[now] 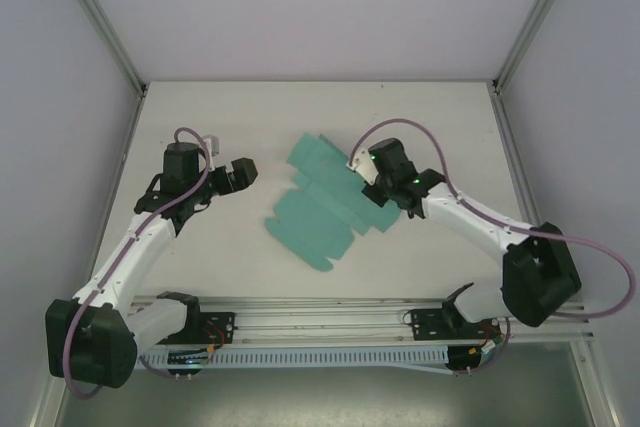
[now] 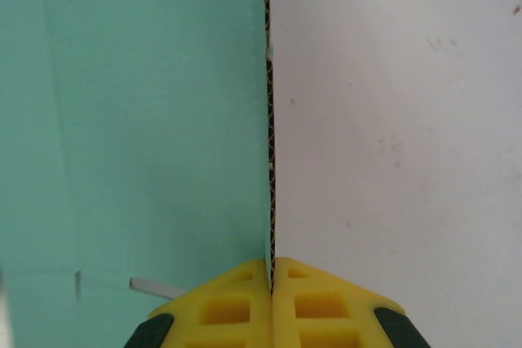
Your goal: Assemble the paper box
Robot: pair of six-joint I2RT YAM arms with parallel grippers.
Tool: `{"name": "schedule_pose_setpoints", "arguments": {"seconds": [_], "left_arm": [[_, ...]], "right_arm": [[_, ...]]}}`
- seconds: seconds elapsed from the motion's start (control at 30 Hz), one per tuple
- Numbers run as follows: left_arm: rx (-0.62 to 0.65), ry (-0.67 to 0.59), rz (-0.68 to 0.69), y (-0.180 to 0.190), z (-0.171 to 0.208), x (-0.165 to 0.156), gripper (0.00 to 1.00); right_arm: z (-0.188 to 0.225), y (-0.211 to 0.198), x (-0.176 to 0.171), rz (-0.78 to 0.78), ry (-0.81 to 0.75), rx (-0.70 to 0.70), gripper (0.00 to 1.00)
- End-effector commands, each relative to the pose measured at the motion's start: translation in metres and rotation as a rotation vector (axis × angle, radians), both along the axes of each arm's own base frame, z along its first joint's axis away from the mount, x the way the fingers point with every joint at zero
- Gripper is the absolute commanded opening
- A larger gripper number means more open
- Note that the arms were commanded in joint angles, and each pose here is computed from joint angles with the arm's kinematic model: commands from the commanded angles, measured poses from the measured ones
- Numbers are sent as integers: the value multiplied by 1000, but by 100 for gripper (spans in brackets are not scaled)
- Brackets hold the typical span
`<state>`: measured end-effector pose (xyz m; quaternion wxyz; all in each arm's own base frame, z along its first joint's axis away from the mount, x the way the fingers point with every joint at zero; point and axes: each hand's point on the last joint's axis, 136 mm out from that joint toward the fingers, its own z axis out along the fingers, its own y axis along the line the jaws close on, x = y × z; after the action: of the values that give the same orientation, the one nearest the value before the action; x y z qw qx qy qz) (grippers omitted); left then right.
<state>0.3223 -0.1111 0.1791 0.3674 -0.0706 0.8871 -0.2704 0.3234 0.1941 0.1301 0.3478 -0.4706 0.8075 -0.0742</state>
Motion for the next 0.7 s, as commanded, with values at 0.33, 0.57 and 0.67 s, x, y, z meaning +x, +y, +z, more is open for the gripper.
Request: {"name": "schedule_pose_setpoints", "arguments": {"seconds": [0.33,0.57,0.67], "left_arm": [[-78,-96,-148,-30,30,25,98],[-236,-66,-325,-67,40,39,99],[-282,-36,-373,-78,38,44,99]], "right_arm": [[17,69,44,367,-548,-392,0],[9,82,44,375,-589,-402,0],[8,85,40,379,-586,-390,0]]}}
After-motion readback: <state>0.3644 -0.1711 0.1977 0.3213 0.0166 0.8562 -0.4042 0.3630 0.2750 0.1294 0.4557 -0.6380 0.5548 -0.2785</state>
